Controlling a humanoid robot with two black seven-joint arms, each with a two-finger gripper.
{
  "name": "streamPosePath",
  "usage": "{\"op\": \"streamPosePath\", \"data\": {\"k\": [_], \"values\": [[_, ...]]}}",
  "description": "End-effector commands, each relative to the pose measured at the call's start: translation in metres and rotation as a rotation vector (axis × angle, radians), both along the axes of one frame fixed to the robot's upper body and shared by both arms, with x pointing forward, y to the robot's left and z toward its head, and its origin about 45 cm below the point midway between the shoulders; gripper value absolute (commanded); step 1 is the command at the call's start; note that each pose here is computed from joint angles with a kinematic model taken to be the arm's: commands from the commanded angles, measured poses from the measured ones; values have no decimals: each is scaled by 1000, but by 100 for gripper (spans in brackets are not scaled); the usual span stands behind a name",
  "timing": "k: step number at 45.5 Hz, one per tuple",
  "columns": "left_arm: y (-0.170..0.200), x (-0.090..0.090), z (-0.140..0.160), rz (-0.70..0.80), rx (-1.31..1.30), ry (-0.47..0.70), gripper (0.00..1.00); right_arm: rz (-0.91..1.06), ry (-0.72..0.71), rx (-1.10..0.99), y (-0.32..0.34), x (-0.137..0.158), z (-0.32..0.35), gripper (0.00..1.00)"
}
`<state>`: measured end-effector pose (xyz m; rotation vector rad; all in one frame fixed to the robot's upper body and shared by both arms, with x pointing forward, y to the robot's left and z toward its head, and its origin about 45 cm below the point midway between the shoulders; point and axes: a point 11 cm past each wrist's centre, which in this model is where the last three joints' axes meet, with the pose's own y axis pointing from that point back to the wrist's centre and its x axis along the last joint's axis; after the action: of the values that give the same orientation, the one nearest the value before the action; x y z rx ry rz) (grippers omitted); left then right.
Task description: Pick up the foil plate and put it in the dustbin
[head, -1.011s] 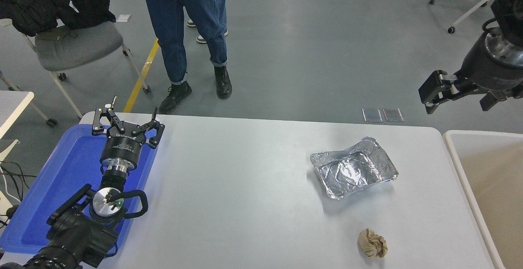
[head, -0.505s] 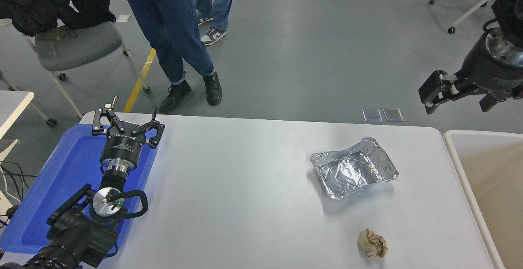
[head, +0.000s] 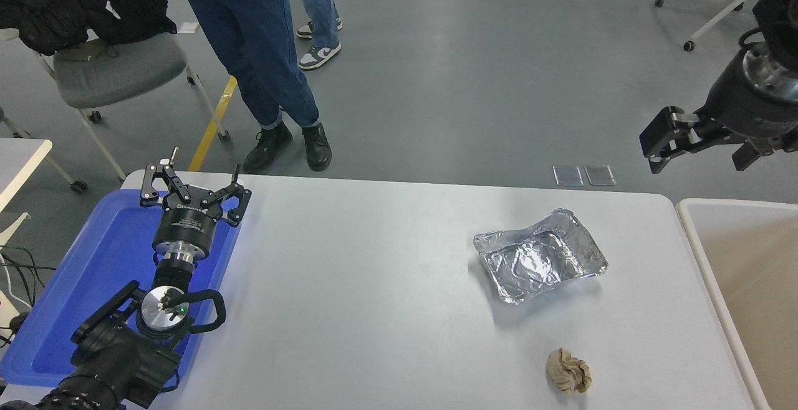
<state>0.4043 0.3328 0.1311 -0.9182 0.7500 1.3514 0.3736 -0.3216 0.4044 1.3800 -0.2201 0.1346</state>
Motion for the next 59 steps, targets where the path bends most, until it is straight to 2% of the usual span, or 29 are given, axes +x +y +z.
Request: {"op": "streamPosePath", "data": {"k": [1, 59], "values": [[0, 0, 0, 0, 0, 0, 100, 6, 9, 16, 4, 0, -5, 100], [0, 0, 0, -1, 1, -1, 100, -2, 122, 43, 3, -9, -51, 100]]}}
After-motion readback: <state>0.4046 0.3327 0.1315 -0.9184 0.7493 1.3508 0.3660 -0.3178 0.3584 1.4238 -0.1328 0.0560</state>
